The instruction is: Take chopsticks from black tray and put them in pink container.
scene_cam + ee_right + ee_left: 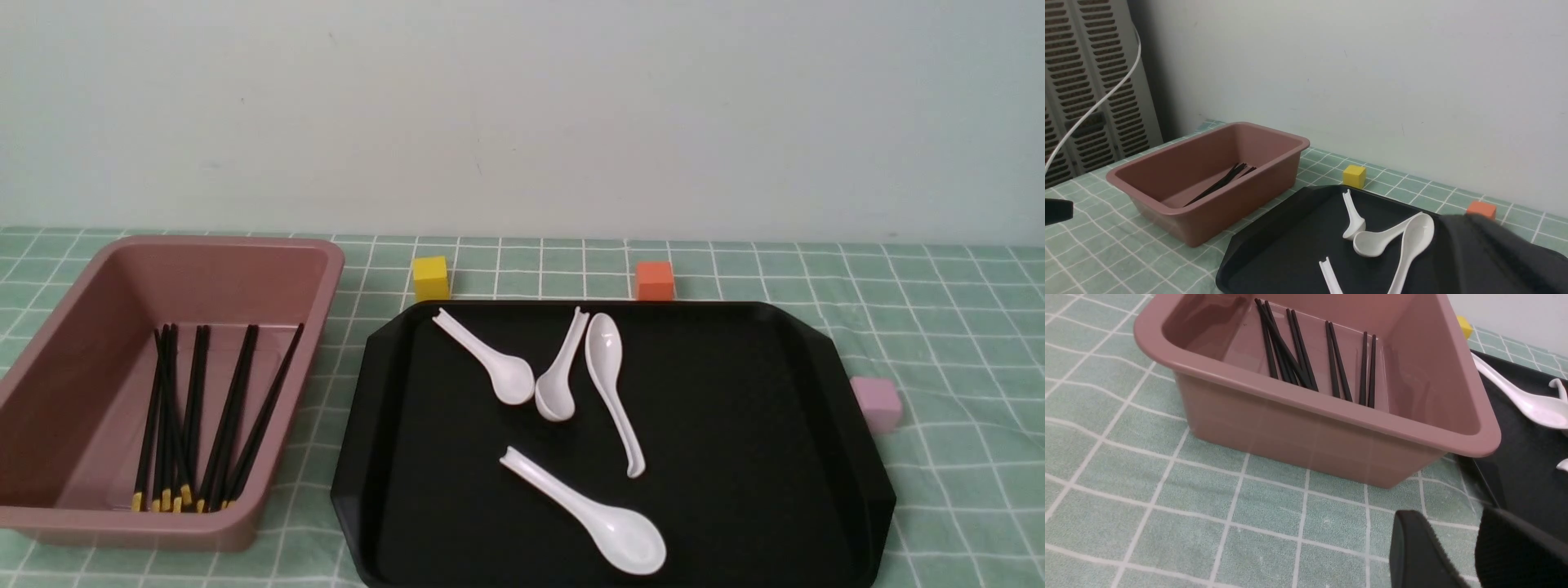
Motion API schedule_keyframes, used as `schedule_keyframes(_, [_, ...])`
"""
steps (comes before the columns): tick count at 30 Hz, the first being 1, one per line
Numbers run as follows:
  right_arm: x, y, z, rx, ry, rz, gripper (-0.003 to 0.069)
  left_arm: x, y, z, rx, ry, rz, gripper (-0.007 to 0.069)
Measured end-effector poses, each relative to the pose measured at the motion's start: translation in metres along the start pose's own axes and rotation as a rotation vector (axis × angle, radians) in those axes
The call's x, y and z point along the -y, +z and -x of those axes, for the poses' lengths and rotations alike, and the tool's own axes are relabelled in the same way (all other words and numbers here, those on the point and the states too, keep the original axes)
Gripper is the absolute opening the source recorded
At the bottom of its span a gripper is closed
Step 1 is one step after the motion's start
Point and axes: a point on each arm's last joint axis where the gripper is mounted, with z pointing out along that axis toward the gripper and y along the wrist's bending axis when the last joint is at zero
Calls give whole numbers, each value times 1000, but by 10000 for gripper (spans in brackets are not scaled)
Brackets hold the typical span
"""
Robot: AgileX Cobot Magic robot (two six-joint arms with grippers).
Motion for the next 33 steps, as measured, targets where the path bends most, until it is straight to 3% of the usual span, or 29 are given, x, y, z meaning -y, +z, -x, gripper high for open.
schedule_keyframes(9, [3,4,-17,-46,-6,-27,27,0,0,0,0,0,0,238])
schedule_keyframes(25, [42,-10,-105,-136,1,-589,48,0,0,0,0,0,0,238])
schedule_keyframes(33, [43,-13,-117,-237,36,-631,58,0,0,0,0,0,0,238])
